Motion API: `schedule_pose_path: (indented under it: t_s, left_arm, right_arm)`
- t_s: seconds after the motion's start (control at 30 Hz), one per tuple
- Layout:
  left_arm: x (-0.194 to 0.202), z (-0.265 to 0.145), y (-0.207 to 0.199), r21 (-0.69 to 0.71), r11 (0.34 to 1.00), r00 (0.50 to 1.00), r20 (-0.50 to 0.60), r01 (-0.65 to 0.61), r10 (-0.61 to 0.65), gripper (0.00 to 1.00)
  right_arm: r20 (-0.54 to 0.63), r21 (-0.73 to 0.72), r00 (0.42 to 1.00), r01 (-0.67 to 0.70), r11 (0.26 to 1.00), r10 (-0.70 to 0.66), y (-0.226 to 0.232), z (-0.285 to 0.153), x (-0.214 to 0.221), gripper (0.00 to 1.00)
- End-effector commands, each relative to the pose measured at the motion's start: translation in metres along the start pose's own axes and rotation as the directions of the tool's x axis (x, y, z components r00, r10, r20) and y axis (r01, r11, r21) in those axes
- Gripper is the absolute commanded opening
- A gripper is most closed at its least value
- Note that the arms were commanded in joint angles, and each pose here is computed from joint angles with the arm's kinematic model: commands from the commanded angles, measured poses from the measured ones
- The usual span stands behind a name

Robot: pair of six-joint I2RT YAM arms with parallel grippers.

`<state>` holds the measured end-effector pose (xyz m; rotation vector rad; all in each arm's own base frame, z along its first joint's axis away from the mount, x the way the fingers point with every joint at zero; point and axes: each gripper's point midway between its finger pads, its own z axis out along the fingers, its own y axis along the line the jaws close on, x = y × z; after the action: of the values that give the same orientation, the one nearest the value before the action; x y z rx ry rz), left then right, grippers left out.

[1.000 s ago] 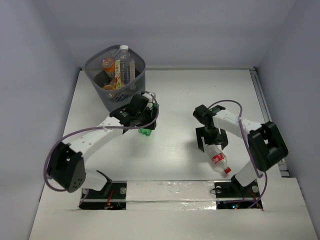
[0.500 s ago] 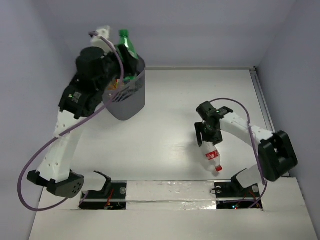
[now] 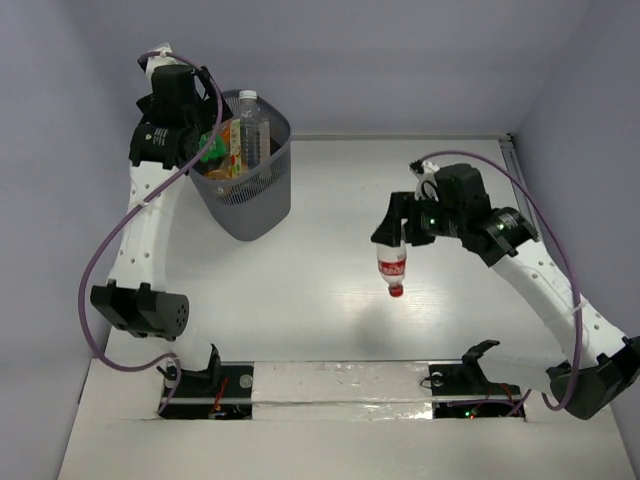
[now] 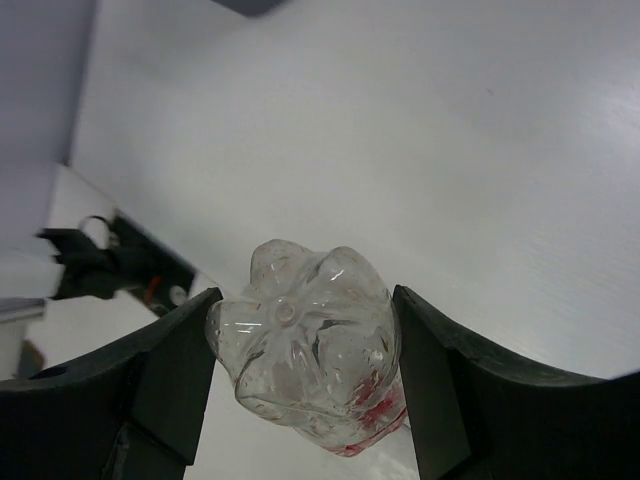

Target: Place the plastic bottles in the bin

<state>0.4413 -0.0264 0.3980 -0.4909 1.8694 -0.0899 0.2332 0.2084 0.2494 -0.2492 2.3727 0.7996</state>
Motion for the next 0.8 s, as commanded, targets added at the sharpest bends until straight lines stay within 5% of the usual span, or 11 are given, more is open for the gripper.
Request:
schedule_pose_path:
  t_s: [0.0, 0.33, 0.5, 0.57, 0.7, 0.77]
  left_arm:
    - [-0.031, -0.008, 0.006, -0.051, 0.998, 0.994, 0.097, 0.048, -0.043, 0.95]
    - [-0.034, -0.071, -0.002, 0.109, 0.986, 0.986, 0.097, 0.125, -0.136, 0.99]
    - [-0.012, -0.108, -0.005, 0.242, 0.944, 0.967, 0.069, 0.224, -0.247, 0.99]
    - [-0.019, -0.127, -0.005, 0.279, 0.927, 0.954, 0.091, 0.251, -0.285, 0.99]
    - [-0.039, -0.154, -0.017, 0.359, 0.89, 0.937, 0.098, 0.281, -0.336, 0.99]
    - [-0.048, -0.167, -0.022, 0.374, 0.887, 0.934, 0.122, 0.27, -0.336, 0.99]
  right_arm:
    - [0.205, -0.276, 0.979, 0.079, 0.958, -0.022, 0.079, -0.034, -0.073, 0.54]
    - [0.415, -0.614, 0.885, 0.101, 0.782, 0.212, 0.201, -0.064, -0.209, 0.57]
    - [0.401, -0.669, 0.854, 0.025, 0.742, 0.332, 0.237, -0.015, -0.255, 0.58]
    - [0.442, -0.7, 0.805, 0.034, 0.713, 0.396, 0.257, -0.025, -0.283, 0.58]
    - [0.425, -0.729, 0.729, -0.075, 0.68, 0.536, 0.266, 0.042, -0.32, 0.57]
    - [0.418, -0.753, 0.673, -0.119, 0.648, 0.61, 0.265, 0.056, -0.333, 0.83]
